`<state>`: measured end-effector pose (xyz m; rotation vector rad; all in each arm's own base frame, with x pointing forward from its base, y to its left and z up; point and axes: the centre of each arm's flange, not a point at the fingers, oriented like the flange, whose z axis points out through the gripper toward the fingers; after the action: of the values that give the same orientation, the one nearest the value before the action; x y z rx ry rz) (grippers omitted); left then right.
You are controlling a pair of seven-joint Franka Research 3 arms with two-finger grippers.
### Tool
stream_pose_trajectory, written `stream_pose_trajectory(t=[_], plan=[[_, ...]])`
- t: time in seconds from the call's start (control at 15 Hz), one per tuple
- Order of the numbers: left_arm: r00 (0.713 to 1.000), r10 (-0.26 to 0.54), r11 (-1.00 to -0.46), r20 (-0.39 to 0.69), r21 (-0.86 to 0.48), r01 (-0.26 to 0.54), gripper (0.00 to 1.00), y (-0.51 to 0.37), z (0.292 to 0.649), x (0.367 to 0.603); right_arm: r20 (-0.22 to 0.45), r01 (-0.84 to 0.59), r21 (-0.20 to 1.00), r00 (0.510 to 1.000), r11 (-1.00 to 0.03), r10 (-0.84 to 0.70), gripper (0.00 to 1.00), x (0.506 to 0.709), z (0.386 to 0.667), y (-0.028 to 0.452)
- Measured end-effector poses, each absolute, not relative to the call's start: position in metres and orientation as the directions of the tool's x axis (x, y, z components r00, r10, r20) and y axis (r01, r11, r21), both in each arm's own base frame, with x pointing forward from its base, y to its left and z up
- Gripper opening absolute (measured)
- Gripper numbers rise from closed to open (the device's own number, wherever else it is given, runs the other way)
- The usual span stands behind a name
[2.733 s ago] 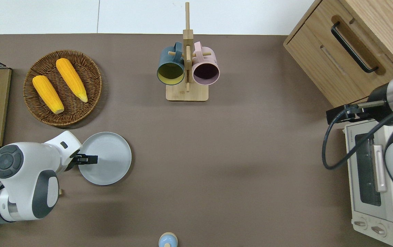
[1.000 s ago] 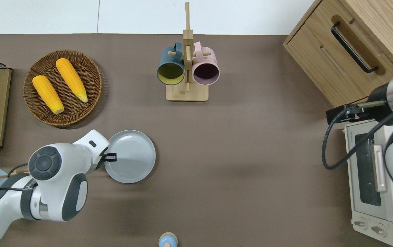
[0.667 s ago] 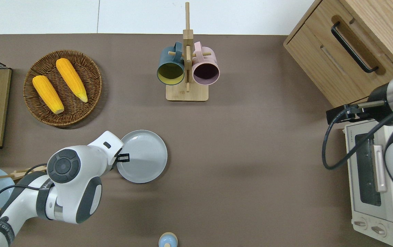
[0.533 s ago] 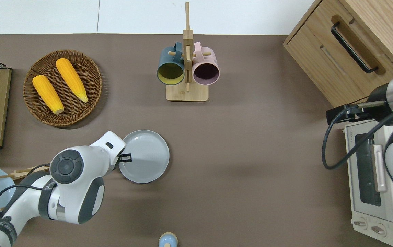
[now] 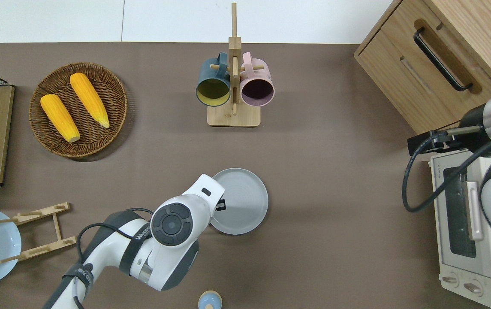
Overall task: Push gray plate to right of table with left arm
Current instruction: 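Push the gray plate with the left gripper across the table toward the toaster oven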
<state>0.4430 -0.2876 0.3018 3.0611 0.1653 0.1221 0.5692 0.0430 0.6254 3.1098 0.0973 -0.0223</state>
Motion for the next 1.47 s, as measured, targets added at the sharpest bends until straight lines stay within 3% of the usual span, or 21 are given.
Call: stream_pose_trajectory(t=[0.73,1.33,1.47], plan=[[0.977,0.205,-0.967,0.053,0.166,0.193,0.01,-0.421,0.301,0.417,-0.015,0.063,0.03,0.998,-0.998,0.062,0.99,0.569,0.625,0.043],[0.98,0.193,-0.962,0.047,0.207,0.179,0.01,-0.481,0.299,0.408,-0.015,0.063,0.03,0.998,-0.998,0.062,0.99,0.569,0.625,0.043],[0.98,0.193,-0.962,0.045,0.206,0.18,0.06,-0.482,0.296,0.408,-0.015,0.063,0.03,0.998,-0.998,0.062,0.99,0.569,0.625,0.043]])
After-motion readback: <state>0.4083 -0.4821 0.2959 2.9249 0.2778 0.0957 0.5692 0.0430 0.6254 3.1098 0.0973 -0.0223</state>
